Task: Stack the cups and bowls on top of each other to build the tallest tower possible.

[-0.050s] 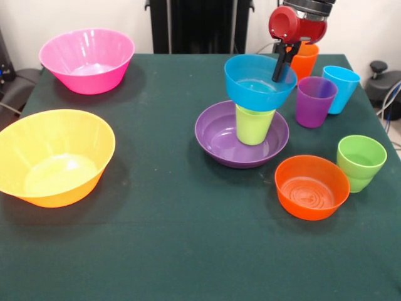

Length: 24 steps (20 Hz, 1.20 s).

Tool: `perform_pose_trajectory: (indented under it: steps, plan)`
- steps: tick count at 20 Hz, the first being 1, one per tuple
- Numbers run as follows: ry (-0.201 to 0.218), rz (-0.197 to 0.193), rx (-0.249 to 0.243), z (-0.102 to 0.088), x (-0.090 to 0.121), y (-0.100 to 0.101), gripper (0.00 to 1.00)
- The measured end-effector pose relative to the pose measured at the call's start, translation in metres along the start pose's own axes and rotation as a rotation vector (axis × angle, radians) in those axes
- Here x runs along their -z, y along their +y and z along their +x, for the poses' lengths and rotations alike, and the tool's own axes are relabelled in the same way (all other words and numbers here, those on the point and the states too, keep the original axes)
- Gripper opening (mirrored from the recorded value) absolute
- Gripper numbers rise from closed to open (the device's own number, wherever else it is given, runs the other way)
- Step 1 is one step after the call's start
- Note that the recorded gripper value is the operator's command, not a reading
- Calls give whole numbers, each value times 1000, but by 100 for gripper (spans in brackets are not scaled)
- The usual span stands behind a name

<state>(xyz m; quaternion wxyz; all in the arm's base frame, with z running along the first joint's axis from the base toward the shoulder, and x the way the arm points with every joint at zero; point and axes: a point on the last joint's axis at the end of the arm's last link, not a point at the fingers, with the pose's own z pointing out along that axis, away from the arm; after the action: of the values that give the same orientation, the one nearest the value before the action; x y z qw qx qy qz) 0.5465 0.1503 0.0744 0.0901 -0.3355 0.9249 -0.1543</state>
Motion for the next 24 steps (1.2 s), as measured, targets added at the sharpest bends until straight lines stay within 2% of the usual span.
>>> perform_pose_trajectory:
  steps: [16, 22, 24]
  plan:
    - [-2, -7, 23, -8, -7, 5, 0]
    - [19, -6, 36, -4, -17, 8, 0]
    - [40, -11, 41, 0, -21, 10, 0]
